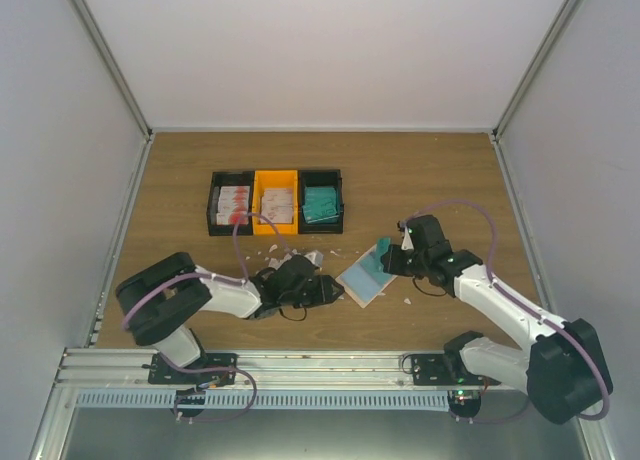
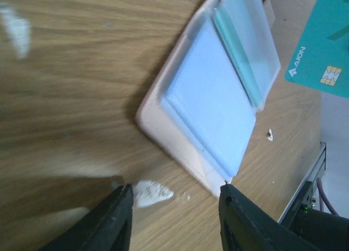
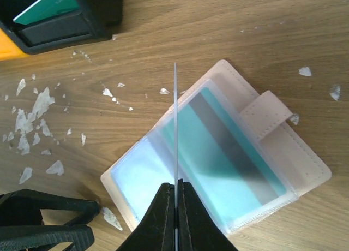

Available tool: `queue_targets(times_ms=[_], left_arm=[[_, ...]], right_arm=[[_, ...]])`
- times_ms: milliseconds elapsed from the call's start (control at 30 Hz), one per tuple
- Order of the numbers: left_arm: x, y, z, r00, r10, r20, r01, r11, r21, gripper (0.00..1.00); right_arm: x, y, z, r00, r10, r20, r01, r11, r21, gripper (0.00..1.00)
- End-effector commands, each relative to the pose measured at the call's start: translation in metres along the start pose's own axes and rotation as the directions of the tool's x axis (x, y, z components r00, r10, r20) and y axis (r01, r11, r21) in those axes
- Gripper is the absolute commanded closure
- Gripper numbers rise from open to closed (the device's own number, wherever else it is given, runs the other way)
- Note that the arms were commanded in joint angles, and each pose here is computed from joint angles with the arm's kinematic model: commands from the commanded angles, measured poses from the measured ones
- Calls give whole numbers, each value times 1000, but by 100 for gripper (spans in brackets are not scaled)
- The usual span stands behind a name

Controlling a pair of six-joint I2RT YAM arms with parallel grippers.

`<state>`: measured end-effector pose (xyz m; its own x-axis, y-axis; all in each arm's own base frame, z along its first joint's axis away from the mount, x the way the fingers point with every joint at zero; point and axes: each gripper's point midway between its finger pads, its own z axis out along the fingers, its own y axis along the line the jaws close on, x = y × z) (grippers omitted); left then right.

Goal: Put the credit cards into the card holder
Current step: Insert the credit card into the card holder.

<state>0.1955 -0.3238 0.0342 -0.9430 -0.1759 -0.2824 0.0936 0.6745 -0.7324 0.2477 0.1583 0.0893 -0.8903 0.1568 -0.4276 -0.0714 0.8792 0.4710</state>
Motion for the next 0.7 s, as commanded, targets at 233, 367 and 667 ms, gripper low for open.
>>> queue_targets(times_ms=[233,367,667], left_arm=[[-27,9,31,1000,-29,-7,29,999,-27,62],[-43,11,39,1000,1,5,-1,999,-47,63],[-62,15,51,999,31,-19,-31,999,-22,63]], right_arm=[[14,-31,9,999,2,-42,3,993,118,100],[15,-30,14,998,-21,-64,27,995,93,99],[37,-16,29,986,-22,-163,16,999,-39,99]])
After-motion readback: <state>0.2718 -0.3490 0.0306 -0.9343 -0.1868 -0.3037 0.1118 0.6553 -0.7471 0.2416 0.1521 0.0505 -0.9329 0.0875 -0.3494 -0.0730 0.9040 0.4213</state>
